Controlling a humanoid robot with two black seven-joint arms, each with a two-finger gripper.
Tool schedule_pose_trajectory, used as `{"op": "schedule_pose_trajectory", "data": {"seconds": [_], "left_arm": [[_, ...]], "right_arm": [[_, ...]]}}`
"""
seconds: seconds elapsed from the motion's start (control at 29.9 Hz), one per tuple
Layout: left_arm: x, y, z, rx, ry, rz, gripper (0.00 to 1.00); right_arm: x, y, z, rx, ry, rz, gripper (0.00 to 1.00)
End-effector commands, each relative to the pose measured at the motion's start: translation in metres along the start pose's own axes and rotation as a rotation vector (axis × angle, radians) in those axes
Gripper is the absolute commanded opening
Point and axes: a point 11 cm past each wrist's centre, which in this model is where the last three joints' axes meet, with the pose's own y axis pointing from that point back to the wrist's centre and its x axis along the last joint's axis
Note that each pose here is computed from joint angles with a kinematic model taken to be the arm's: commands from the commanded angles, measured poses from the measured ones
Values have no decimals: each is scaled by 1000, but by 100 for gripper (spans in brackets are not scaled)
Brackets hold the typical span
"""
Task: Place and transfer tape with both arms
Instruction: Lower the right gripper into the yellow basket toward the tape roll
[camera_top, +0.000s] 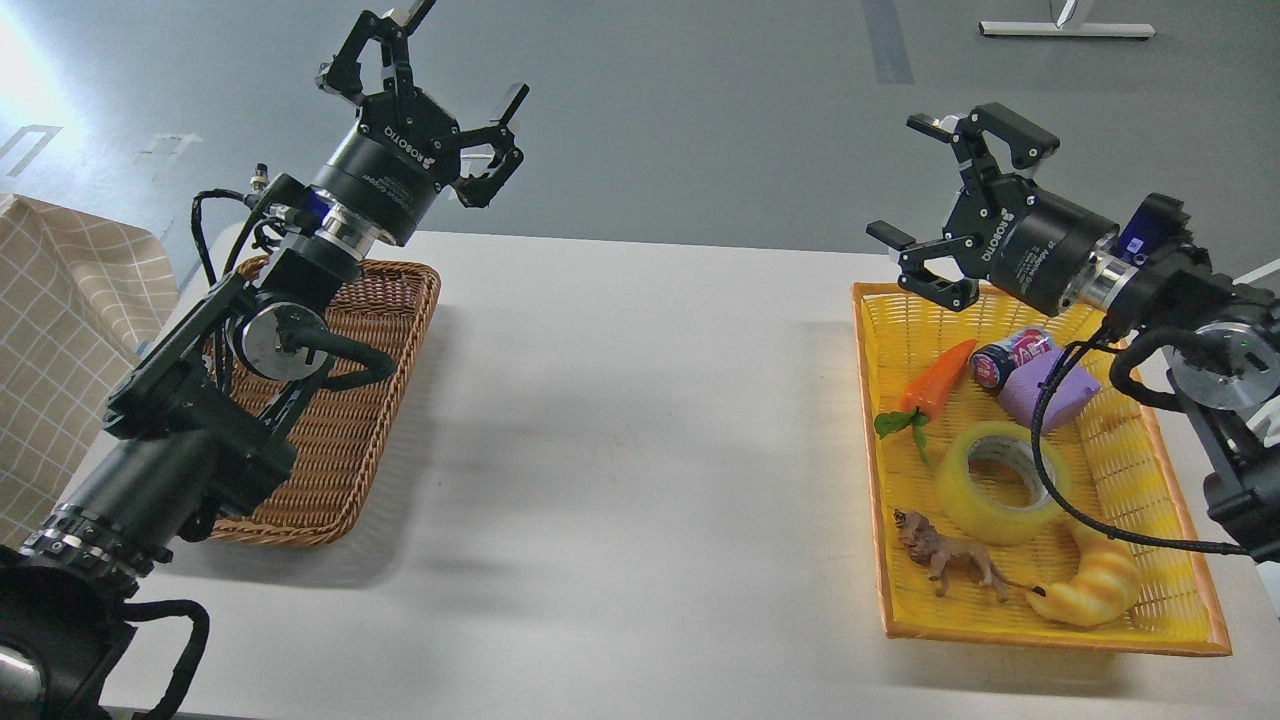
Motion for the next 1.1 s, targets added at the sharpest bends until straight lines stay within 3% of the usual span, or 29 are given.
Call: {"op": "schedule_pose_trajectory", "data": {"seconds": [0.0, 0.17, 0.3, 0.74, 1.07], "left_arm": [[0, 0, -1, 1, 2, -1, 98], [-1, 0, -2, 2, 4, -2, 98], [-3, -1, -2, 0, 6, -7, 98], [-3, -1, -2, -1, 8, -6, 98], [-3, -1, -3, -3, 13, -5, 98]], "right_arm": [[12, 16, -8, -69, 165, 52, 100], [18, 39, -16, -155, 360, 88, 100], [15, 56, -6, -311, 572, 80, 100], [31, 125, 27, -648, 795, 80, 100], [40, 139, 62, -842, 1002, 45, 99]]}}
